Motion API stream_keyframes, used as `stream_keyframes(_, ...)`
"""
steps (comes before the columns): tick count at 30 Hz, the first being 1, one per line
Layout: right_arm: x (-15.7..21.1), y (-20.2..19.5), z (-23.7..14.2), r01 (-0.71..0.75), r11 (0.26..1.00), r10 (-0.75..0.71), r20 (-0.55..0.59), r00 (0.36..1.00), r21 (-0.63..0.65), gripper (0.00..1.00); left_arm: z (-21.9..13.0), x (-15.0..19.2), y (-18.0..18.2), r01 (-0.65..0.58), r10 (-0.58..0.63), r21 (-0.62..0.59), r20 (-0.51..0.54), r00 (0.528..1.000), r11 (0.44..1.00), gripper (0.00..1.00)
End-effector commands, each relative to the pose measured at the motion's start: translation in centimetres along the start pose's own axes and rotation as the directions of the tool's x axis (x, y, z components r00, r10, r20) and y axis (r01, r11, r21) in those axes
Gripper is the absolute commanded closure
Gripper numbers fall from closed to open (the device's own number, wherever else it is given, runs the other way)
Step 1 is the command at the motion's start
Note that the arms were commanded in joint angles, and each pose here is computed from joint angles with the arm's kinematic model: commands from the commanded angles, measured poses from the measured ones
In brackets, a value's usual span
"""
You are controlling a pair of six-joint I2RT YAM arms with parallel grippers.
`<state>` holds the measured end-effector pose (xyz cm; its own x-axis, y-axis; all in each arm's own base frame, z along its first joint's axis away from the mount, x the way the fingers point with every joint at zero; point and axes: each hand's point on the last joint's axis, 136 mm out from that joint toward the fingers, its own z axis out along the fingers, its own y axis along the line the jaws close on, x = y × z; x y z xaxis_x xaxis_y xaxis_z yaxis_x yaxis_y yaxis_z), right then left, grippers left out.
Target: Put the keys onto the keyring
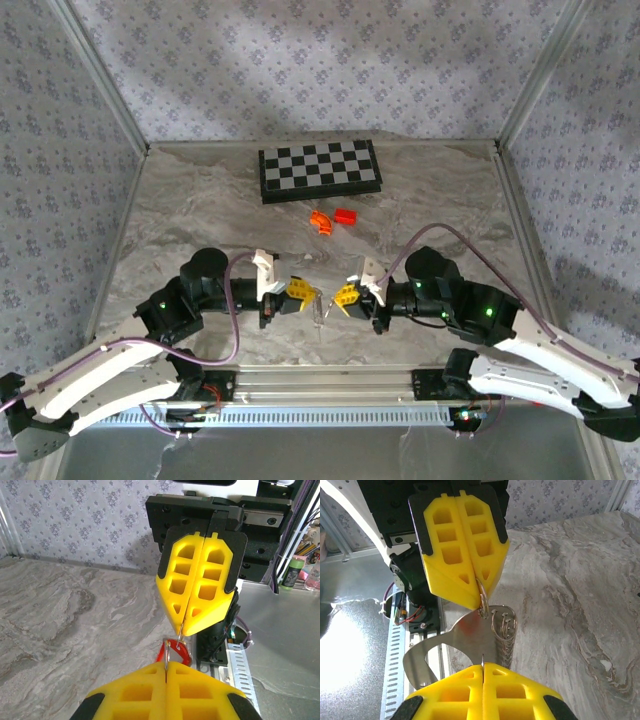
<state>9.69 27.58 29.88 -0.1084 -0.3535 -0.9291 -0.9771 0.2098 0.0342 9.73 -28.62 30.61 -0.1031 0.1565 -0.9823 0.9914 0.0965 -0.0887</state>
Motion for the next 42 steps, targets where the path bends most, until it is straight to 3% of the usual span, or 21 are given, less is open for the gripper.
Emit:
stream_keyframes(1,-1.2,0.0,-0.4,-0.013,1.000,0.013,0.009,1.000,0.015,1.00,-0.3,-2.1,-0.8,-0.050,0.049,0.022,0.051,0.997,0.998,1.00)
stream_keyframes(8,-1.4,-0.3,0.0,0.000,0.998,0.001,-0.006,1.000,0.056,1.00,-0.2,-1.7,-0.8,-0.045,0.044,0.026,0.041,0.998,0.999,1.00)
stream_keyframes(42,-2.6,0.4,0.3,0.008,1.000,-0.009,0.035,0.999,0.015,1.00,0.1,-1.2,-1.1,-0.043,0.041,0.048,0.032,0.999,0.998,1.00)
